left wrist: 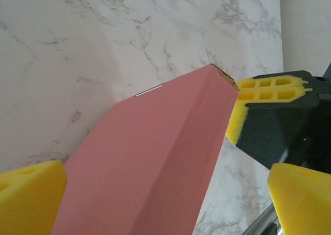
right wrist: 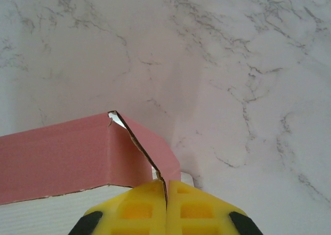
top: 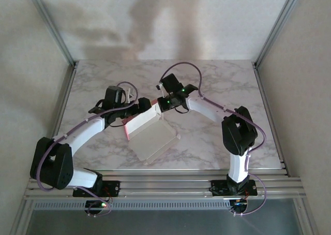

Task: Fold the paper box

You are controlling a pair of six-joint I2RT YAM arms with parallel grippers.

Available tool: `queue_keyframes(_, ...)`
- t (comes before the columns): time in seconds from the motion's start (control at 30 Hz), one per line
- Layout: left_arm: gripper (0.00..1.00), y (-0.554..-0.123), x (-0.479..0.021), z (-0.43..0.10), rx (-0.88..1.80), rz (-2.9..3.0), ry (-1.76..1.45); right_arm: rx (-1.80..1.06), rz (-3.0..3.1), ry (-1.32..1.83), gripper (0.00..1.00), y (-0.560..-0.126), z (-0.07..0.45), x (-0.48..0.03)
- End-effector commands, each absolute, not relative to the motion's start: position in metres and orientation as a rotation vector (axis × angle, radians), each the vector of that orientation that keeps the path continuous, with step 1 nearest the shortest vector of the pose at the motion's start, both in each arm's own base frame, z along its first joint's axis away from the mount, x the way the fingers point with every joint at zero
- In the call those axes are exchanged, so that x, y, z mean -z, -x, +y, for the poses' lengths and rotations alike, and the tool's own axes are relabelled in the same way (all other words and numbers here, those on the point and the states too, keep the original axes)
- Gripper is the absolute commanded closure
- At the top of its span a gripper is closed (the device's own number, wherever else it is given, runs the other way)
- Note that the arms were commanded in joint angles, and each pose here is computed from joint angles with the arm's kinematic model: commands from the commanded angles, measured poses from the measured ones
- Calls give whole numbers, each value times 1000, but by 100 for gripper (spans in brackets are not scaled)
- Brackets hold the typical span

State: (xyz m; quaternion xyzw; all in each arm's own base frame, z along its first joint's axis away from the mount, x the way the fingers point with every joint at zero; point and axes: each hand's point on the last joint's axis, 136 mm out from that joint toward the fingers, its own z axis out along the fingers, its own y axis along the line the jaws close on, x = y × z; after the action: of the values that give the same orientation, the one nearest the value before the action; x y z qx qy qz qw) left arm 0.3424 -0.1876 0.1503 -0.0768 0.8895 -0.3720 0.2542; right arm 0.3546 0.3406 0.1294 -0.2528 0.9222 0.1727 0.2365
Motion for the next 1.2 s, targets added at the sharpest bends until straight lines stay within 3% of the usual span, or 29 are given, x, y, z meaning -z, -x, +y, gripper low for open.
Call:
queue_keyframes(0.0, 1, -338, -148, -185, 983, 2398, 229, -435, 2514, 691, 100, -346, 347, -128)
queue_keyframes(0.77, 8, -333, -142, -186, 1055, 2327, 333, -506, 2398, 830, 99, -307, 368, -120)
queue_keyframes(0.97, 15, -338, -134, -181, 986, 2346, 331, -527, 2379, 864, 99, -301, 371, -117)
queue_keyframes(1.17, 12, -349, -130, -174, 907, 2341, 306, -563, 2369, 899, 99, -295, 374, -118)
